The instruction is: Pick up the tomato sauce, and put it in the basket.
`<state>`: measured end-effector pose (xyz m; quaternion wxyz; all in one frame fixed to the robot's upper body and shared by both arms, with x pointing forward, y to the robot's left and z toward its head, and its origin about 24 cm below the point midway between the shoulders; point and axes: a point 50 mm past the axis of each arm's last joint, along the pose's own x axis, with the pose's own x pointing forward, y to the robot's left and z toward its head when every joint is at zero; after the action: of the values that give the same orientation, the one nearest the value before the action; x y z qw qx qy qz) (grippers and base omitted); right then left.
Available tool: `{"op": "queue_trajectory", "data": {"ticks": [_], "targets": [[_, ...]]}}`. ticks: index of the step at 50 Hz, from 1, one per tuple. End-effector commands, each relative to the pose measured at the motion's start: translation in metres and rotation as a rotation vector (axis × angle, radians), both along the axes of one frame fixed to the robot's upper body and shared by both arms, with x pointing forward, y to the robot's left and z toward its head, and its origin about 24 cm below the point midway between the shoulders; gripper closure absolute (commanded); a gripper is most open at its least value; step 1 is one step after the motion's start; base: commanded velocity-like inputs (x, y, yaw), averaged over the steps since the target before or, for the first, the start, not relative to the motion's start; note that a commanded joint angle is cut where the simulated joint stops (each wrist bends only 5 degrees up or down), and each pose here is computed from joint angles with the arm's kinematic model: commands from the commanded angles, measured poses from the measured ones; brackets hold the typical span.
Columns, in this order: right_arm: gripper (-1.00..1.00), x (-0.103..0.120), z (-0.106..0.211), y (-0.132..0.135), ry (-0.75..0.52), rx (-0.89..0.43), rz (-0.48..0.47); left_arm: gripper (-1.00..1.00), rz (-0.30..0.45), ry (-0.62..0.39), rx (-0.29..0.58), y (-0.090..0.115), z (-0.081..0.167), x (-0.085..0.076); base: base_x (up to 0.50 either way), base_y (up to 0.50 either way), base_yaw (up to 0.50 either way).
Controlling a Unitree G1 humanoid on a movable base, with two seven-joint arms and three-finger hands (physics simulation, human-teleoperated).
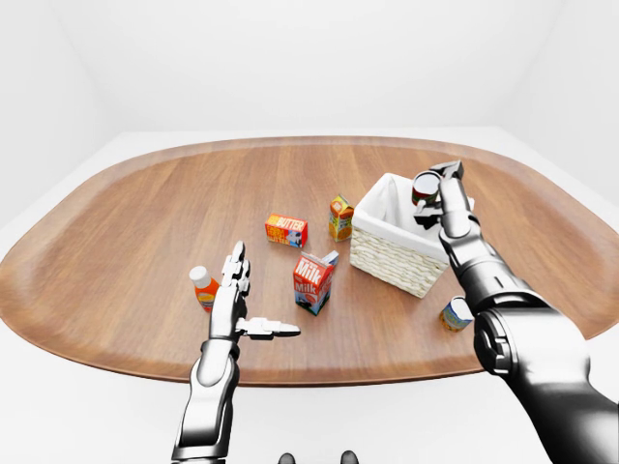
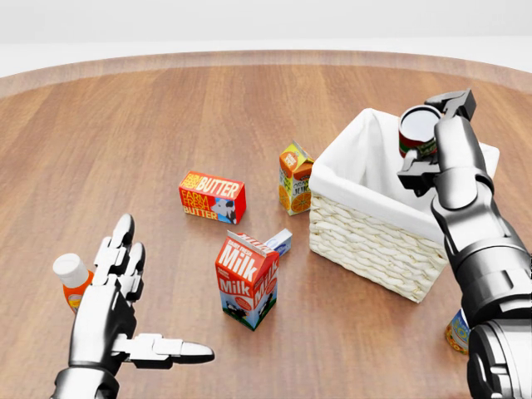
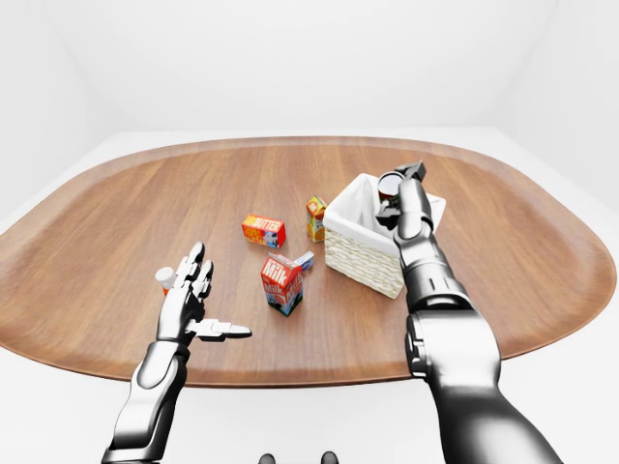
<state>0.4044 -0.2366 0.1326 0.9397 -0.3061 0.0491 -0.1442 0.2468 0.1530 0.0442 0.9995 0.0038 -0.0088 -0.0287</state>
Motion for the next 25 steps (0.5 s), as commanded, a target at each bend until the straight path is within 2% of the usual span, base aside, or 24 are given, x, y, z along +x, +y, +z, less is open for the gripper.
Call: {"op": "queue_trajectory", "data": {"ticks": [1, 6, 7, 8, 25], "targets": [[1.0, -0.0024, -0.0128, 0.0026, 0.047, 0.034, 0.01, -1.0, 0.001, 0.002, 0.0, 0.0004, -0.0003, 0.0, 0.0, 0.0, 0.0], [1.0, -0.004, -0.0183, 0.0033, 0.059, 0.046, 0.007, -1.0, 0.003, 0.001, -0.003, 0.0005, -0.0003, 0.0, 0.0, 0.0, 0.0], [0.34, -0.0037, -0.0184, 0.0039, 0.061, 0.069, 0.012, -1.0, 0.003, 0.001, -0.004, 0.0004, 0.0001, 0.0002, 0.0, 0.0, 0.0], [-1.0, -0.0031, -0.0173, 0.0047, 0.06, 0.072, 0.019, -1.0, 0.003, 0.0, -0.004, 0.0003, 0.0002, 0.0001, 0.0, 0.0, 0.0], [-1.0, -0.0015, -0.0163, 0.0087, 0.053, 0.18, 0.044, -1.0, 0.002, 0.001, -0.002, -0.0003, -0.0008, 0.0005, 0.0, 0.0, 0.0]]}}
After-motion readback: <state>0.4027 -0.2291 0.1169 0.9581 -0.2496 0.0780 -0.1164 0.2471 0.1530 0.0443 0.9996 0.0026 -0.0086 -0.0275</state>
